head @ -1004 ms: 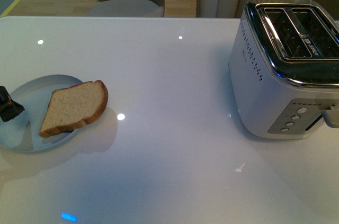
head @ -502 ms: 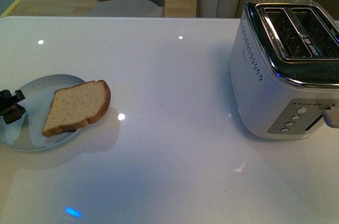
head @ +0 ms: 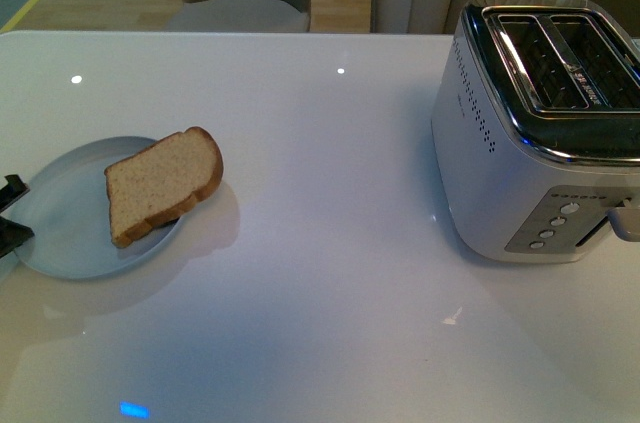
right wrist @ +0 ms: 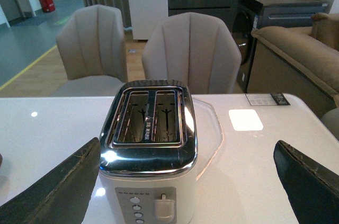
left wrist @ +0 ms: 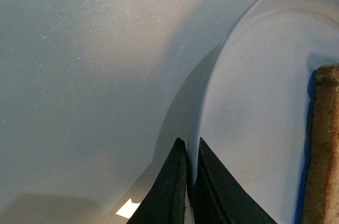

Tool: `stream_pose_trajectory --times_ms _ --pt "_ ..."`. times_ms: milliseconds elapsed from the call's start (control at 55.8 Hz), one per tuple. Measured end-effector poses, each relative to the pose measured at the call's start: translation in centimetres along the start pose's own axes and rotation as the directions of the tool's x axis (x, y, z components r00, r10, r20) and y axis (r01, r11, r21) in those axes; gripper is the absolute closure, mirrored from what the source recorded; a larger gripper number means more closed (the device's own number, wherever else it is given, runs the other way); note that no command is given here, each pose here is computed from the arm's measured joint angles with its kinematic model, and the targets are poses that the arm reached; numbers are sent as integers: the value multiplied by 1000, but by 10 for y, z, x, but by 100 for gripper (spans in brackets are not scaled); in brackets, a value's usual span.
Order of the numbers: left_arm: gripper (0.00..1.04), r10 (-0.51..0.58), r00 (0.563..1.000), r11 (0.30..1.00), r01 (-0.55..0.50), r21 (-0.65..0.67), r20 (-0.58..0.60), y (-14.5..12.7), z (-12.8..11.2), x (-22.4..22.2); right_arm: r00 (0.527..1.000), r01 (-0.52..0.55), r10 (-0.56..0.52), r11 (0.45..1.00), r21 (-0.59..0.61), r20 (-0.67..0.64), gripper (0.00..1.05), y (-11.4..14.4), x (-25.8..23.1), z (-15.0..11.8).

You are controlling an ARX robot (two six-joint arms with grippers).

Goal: Left arm holds plate, right arm toasts bread

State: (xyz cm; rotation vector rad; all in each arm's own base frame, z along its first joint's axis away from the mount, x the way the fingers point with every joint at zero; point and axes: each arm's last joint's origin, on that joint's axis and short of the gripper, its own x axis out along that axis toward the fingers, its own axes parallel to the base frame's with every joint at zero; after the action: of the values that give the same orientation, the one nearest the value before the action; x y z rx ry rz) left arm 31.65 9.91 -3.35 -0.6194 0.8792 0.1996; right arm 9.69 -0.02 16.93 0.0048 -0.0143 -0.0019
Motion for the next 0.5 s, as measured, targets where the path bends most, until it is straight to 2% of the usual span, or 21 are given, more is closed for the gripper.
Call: stream_pose_trajectory --times_ms 161,502 --pt "102 -16 999 1000 17 -24 36 -2 7 -41 1000 0 0 1000 0 0 9 0 0 0" --pt "102 -119 990 992 115 49 82 -52 27 -114 1000 0 0 1000 0 0 9 0 0 0"
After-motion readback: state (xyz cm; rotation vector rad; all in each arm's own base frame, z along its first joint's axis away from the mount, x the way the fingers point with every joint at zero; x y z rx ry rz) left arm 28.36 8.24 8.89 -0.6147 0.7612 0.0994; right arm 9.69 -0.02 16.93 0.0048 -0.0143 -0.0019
